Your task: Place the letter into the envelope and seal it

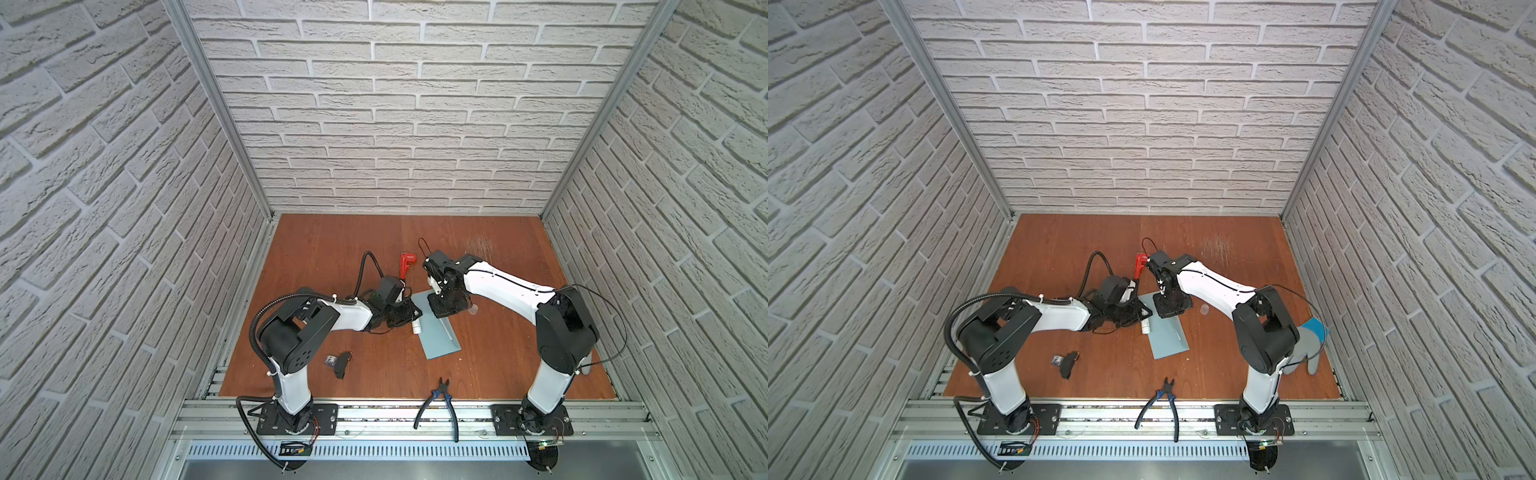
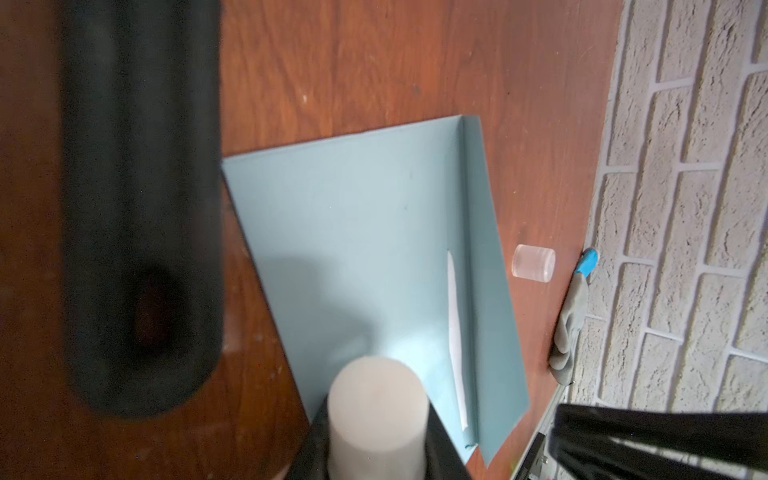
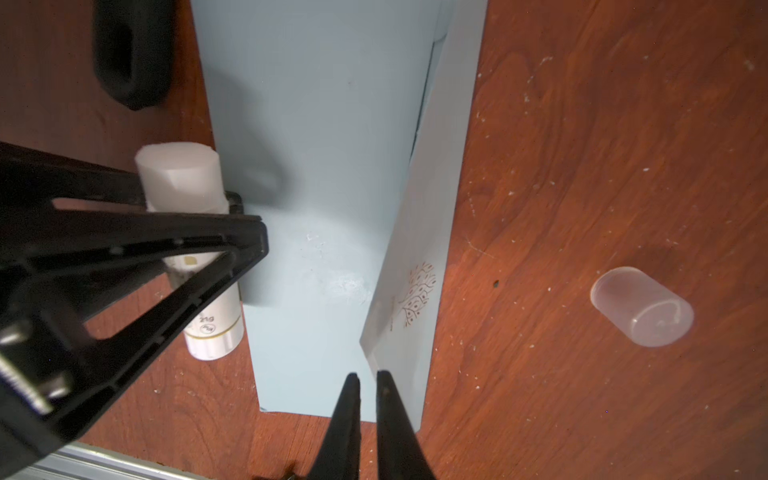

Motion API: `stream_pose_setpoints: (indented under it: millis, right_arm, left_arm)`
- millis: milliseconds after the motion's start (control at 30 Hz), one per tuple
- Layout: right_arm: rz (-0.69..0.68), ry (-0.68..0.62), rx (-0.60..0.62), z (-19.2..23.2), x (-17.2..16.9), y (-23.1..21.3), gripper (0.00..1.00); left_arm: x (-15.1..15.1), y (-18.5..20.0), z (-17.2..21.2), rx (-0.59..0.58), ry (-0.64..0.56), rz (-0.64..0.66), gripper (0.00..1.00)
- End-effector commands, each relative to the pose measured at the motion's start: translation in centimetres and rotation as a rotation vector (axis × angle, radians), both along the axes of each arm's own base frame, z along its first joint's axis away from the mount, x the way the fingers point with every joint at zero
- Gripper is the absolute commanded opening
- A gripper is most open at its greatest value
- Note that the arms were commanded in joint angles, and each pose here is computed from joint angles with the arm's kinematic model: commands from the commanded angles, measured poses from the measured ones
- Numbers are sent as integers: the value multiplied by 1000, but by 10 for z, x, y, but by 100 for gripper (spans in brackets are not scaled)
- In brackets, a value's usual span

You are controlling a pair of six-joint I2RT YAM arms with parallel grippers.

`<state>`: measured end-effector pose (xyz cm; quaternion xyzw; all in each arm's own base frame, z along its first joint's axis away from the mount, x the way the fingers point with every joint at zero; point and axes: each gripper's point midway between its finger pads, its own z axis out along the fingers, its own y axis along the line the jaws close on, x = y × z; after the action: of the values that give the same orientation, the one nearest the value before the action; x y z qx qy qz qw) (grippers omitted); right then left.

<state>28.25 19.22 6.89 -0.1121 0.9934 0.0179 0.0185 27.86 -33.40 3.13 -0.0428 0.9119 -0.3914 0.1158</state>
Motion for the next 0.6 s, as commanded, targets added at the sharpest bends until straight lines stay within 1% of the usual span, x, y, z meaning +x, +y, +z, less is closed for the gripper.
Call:
stream_pose_setpoints:
  millis: [0, 100, 567]
  right_arm:
    - [-7, -19, 7, 1, 8, 4, 9]
    - [-3, 5, 11, -8, 8, 7, 6]
    - [-10, 85, -12, -51, 0, 10, 6]
  left_arm:
    - [-3, 7, -10, 26, 10, -6, 0]
    - [-3, 7, -10, 26, 7, -5, 0]
    - [-1, 6, -8, 18, 4, -2, 0]
